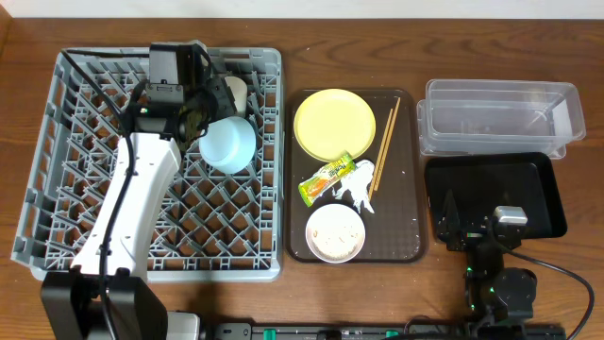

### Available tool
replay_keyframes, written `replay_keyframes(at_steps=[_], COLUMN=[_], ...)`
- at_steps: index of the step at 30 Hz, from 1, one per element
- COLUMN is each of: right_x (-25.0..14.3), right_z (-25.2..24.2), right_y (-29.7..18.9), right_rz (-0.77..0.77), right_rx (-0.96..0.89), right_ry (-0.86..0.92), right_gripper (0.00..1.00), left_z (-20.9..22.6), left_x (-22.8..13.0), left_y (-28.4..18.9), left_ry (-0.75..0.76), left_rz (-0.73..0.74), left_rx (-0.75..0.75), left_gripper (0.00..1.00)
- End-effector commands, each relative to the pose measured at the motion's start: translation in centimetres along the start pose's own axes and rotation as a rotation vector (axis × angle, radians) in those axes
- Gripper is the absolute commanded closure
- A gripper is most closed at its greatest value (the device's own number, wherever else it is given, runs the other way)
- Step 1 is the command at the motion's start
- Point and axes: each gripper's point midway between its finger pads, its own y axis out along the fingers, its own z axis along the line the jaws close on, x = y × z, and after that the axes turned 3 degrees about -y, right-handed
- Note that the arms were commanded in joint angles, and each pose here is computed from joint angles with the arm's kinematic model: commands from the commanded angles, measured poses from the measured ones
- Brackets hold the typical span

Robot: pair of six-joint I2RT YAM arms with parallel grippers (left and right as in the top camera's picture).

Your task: Sort waste into correct bins and load items into the dishwasher rack

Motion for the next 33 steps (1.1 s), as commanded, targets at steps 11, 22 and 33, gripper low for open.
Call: replay_keyframes(at_steps=[11,22,33], right_x=[-0.1,-0.1,-0.1], right_z=[-0.3,-0.3,-0.3], right_y=[0.0,0.0,0.0], right_rz=[0.002,0.002,0.002], right_rx=[-0.017,-0.017,-0.017], right_ry=[0.012,0.012,0.012], right_gripper=[0.01,0.01,0.01], left_z=[-2.7,-0.9,1.4], left_x=[-4.9,-6.3,-8.1], left_y=[0.7,-1.0,0.0], left_ry=[0.113,0.308,0.302], left_rz=[0.116,-0.036,-0.075], left_rx=[0.056,0.478,0.574], left_gripper=[0.64,0.33,0.21])
